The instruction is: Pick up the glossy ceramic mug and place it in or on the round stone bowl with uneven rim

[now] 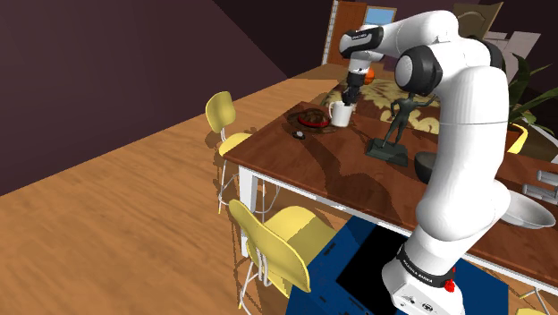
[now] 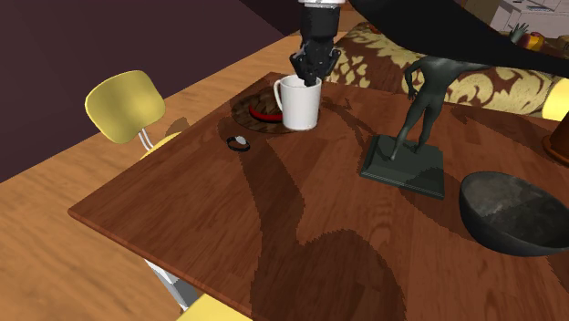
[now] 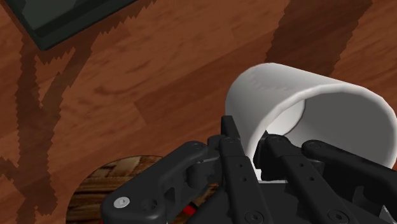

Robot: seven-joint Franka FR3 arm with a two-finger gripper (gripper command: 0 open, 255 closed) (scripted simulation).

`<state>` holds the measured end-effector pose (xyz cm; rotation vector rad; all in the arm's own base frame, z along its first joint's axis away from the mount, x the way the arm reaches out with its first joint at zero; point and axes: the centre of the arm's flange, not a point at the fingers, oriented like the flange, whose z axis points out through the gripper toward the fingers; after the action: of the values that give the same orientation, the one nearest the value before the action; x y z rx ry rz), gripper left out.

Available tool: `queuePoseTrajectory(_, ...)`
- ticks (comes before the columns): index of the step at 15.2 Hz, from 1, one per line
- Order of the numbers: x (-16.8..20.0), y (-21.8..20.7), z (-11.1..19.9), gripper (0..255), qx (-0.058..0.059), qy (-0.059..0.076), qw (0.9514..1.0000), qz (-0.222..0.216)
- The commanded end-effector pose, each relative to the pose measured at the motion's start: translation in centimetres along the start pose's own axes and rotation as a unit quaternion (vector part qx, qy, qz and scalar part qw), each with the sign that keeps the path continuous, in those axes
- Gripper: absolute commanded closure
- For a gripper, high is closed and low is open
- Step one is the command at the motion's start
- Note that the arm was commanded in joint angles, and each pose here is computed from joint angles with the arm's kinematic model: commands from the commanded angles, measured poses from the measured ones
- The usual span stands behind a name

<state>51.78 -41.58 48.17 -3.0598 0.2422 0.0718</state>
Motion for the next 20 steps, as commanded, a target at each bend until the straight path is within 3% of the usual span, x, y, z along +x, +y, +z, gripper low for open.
queuePoseTrajectory(1, 0.0, -0.1, -1.1, 255, 0.000, 0.000, 1.0000, 0.000)
queuePoseTrajectory(7, -0.1, -0.3, -3.9, 255, 0.000, 0.000, 1.0000, 0.000)
queuePoseTrajectory(20, -16.2, 5.6, -4.5, 255, 0.000, 0.000, 1.0000, 0.000)
